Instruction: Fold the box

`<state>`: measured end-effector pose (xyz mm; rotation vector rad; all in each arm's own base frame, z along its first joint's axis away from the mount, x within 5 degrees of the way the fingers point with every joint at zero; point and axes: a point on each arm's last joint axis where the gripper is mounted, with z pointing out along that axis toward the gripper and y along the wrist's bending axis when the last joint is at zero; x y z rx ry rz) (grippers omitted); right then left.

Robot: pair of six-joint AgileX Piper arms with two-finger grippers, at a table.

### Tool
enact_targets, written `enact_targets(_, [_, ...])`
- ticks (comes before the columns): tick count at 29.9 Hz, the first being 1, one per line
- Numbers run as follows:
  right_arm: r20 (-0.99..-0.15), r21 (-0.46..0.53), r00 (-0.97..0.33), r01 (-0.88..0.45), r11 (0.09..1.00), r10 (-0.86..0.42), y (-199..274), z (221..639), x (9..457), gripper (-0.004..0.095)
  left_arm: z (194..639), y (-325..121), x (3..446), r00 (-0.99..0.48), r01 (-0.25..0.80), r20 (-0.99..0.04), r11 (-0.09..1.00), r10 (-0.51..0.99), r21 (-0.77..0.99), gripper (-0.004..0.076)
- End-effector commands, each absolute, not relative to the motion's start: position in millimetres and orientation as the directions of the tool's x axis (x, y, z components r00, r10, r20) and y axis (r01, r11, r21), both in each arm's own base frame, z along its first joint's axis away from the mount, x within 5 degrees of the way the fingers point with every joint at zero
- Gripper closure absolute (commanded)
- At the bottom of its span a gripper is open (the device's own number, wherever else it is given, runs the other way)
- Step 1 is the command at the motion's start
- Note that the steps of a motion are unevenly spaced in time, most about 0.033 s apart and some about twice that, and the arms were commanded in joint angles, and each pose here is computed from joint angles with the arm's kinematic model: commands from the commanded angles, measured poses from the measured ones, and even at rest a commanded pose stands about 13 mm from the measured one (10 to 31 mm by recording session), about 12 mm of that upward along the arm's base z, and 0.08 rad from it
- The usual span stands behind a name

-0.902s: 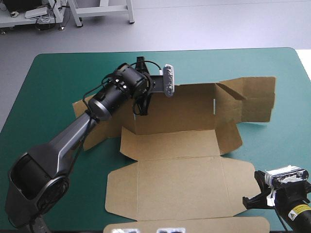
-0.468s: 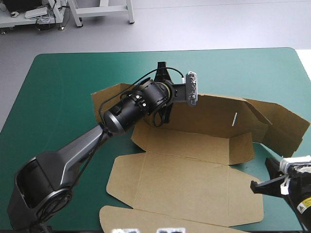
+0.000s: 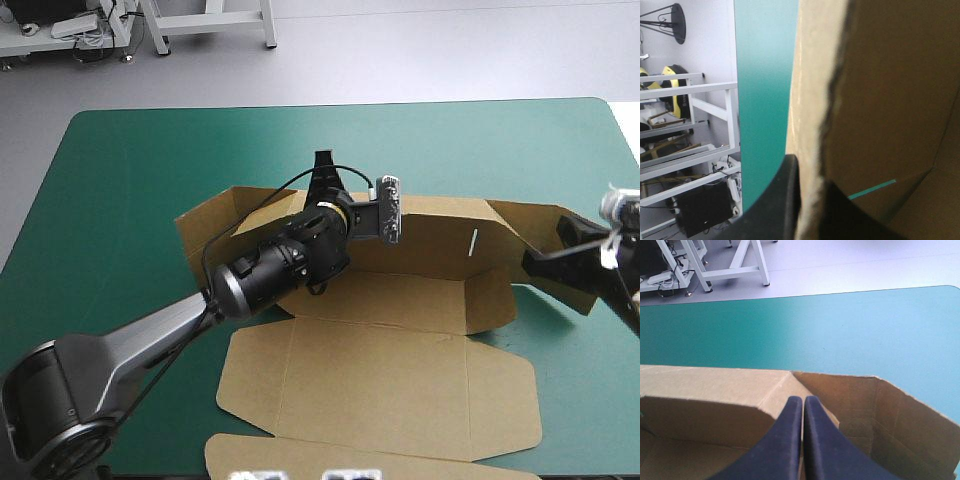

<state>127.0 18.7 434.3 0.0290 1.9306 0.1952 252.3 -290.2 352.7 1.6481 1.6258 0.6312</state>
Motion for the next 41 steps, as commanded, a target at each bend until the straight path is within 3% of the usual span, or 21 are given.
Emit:
enact_targets(1, [-0.932, 0.160, -0.339, -0.069, 0.985, 0.127, 24, 456, 158, 0.0908, 372, -269, 235, 0.059, 0.545, -0.174, 0.115, 0.983, 0.830, 0.0733])
enact_targets(11, [-0.822, 0.202, -0.548, -0.024, 0.979, 0.156, 33, 450, 255, 0.0926, 361, -261, 224, 0.052, 0.546, -0.152, 0.099, 0.987, 0.832, 0.0733])
enact_targets(18, [-0.639, 0.305, -0.741, 0.004, 0.952, 0.208, 2, 420, 308, 0.0926, 361, -261, 224, 0.052, 0.547, -0.152, 0.099, 0.987, 0.831, 0.0733])
enact_targets(27, [-0.489, 0.311, -0.865, -0.050, 0.949, 0.114, -19, 388, 320, 0.0926, 362, -263, 224, 0.068, 0.544, -0.159, 0.098, 0.985, 0.833, 0.0733])
enact_targets(41, [-0.428, 0.353, -0.896, -0.045, 0.934, 0.119, -16, 372, 316, 0.0926, 362, -264, 224, 0.055, 0.545, -0.211, 0.148, 0.976, 0.825, 0.0733])
